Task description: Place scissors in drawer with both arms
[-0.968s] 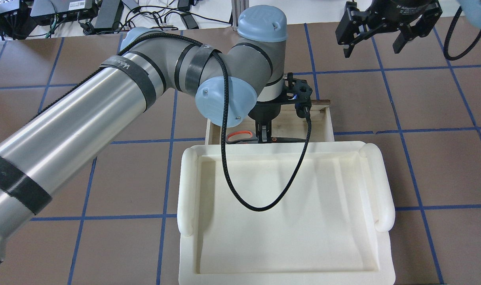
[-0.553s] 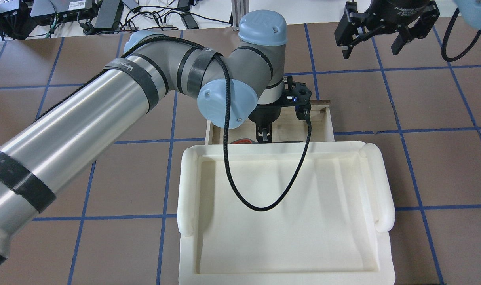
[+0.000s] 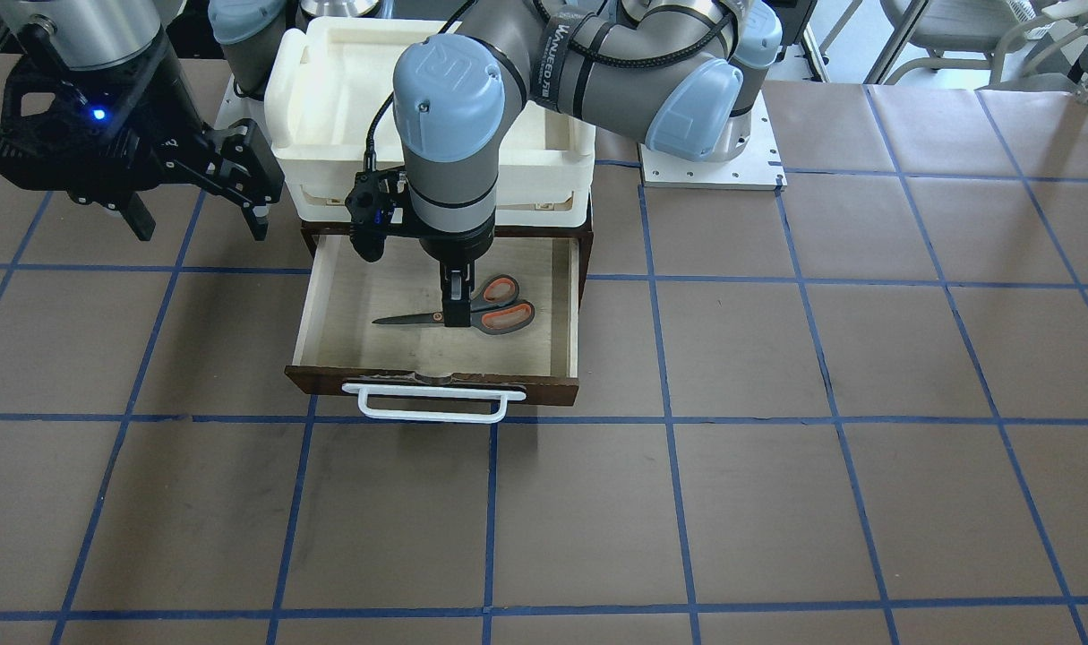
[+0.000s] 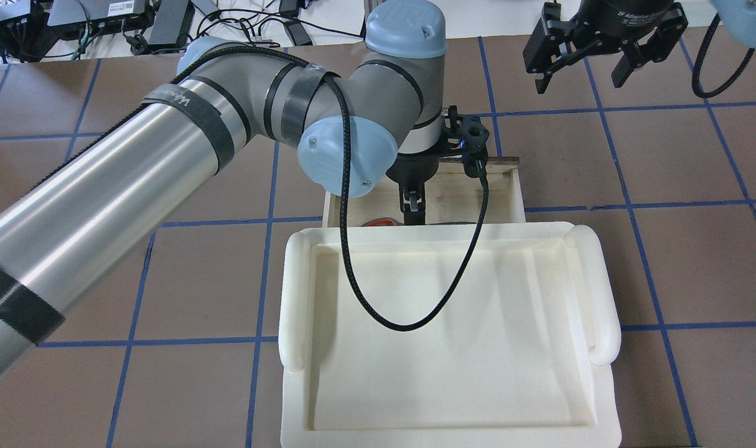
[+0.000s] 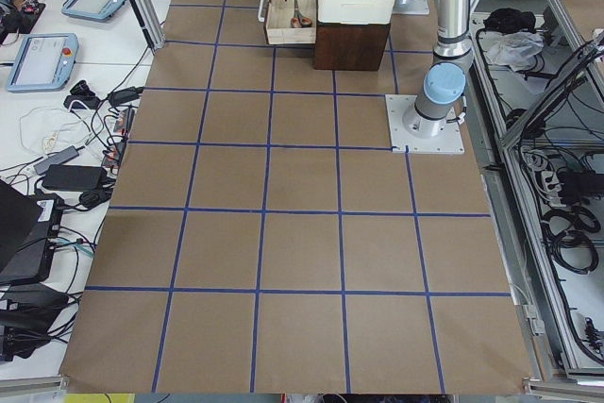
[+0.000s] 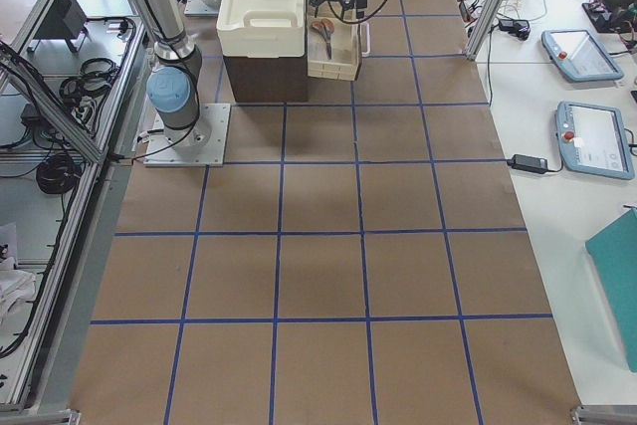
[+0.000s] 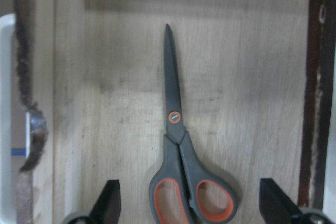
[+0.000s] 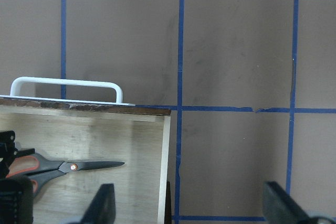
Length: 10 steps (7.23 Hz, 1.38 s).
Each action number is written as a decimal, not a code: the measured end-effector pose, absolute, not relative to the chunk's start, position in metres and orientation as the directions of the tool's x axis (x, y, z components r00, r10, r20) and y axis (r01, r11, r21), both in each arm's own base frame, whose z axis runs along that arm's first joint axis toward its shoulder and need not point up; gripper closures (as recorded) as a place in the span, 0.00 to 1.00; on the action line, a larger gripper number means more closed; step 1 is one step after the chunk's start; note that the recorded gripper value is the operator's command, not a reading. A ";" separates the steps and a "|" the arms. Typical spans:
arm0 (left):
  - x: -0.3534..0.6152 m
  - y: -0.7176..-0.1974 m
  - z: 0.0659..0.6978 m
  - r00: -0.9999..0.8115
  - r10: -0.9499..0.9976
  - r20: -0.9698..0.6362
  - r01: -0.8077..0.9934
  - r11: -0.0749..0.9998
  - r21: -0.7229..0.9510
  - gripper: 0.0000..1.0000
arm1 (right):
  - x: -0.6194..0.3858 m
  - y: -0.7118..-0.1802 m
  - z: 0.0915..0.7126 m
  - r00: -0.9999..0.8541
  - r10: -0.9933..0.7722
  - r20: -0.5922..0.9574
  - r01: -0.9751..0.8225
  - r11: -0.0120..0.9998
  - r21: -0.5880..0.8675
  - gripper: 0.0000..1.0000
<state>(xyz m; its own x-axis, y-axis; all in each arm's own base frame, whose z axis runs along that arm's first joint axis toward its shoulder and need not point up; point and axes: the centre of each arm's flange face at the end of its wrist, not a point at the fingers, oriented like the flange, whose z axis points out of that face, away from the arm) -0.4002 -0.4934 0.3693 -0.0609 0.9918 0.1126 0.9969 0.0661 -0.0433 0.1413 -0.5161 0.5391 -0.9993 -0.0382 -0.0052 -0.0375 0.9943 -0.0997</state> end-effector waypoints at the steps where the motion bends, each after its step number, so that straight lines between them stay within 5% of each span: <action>1: -0.375 -0.507 0.386 -0.131 0.987 0.089 0.989 0.137 -0.058 0.08 | 0.146 -0.515 0.538 -0.999 -0.044 -0.013 -0.042 0.994 -0.098 0.00; 4: -0.277 -0.538 0.437 -0.439 0.898 0.030 0.894 0.439 -0.092 0.07 | 0.149 -0.511 0.534 -0.999 -0.044 -0.011 -0.043 0.997 -0.064 0.00; 7: -0.209 -0.549 0.467 -0.809 0.586 -0.038 0.585 0.799 -0.141 0.00 | 0.149 -0.508 0.532 -0.999 -0.039 -0.010 -0.038 0.998 -0.046 0.00; 10: -0.182 -0.528 0.508 -0.969 0.243 -0.041 0.246 0.949 -0.195 0.00 | 0.149 -0.508 0.533 -0.999 -0.032 -0.010 -0.031 0.999 -0.044 0.00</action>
